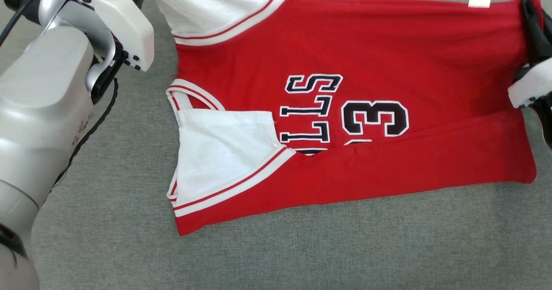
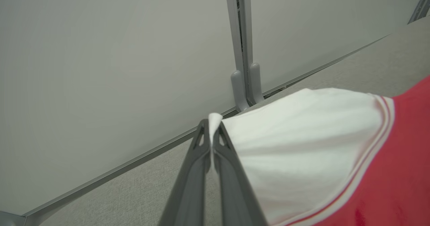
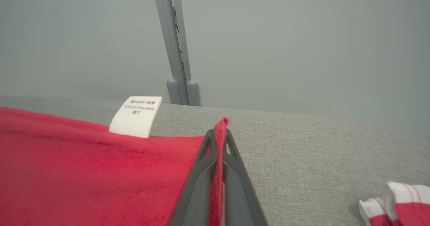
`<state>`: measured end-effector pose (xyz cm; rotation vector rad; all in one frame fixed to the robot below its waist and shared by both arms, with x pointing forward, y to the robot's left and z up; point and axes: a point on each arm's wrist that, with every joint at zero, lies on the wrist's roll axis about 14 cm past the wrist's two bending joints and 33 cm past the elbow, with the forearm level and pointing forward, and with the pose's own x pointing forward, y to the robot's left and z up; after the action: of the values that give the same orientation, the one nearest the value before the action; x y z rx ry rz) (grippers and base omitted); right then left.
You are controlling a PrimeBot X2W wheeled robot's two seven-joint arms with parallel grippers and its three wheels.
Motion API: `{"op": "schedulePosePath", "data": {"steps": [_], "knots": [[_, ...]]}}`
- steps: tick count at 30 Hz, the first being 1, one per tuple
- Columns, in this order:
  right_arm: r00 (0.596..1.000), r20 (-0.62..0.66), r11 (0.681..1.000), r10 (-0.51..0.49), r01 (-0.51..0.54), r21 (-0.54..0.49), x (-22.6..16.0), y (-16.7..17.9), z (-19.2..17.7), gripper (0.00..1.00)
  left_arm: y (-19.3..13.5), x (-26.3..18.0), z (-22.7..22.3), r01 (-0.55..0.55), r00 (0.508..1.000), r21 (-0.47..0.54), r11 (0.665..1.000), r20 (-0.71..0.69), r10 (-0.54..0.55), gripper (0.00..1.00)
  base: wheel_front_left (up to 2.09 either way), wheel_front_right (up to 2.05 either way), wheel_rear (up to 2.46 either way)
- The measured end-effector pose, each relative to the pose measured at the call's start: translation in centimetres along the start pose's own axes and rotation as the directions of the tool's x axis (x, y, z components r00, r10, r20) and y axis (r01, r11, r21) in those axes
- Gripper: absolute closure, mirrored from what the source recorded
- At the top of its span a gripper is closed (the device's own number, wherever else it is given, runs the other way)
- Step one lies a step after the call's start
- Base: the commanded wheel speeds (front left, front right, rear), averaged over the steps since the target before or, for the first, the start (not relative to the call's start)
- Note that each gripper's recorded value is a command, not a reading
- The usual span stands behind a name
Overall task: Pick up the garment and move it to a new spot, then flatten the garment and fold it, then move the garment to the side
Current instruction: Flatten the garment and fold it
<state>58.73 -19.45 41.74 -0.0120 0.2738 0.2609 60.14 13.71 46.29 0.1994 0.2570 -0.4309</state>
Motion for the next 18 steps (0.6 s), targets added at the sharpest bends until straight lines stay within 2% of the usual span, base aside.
{"op": "schedulePosePath", "data": {"steps": [4, 10, 18], "knots": [[1.0, 0.027, 1.0, 0.003, -0.003, 0.02, -1.4, 0.2, 0.9, 1.0, -0.6, -1.9, -0.1, 0.019, 1.0, 0.009, 1.0, -0.025, -0.019, 1.0, 0.0, 0.0, 0.0], [0.999, 0.023, 0.999, 0.036, -0.037, 0.011, -4.2, 1.2, 0.9, 1.0, -1.9, -5.5, -0.7, 0.049, 0.997, -0.03, 0.998, -0.051, -0.051, 1.0, 0.0, 0.0, 0.0], [0.993, -0.032, 0.993, 0.111, -0.11, 0.028, -8.0, 3.2, 0.3, 1.0, -5.6, -11.2, -4.5, 0.14, 0.967, -0.105, 0.985, -0.201, -0.159, 1.0, 0.0, 0.0, 0.0]]}}
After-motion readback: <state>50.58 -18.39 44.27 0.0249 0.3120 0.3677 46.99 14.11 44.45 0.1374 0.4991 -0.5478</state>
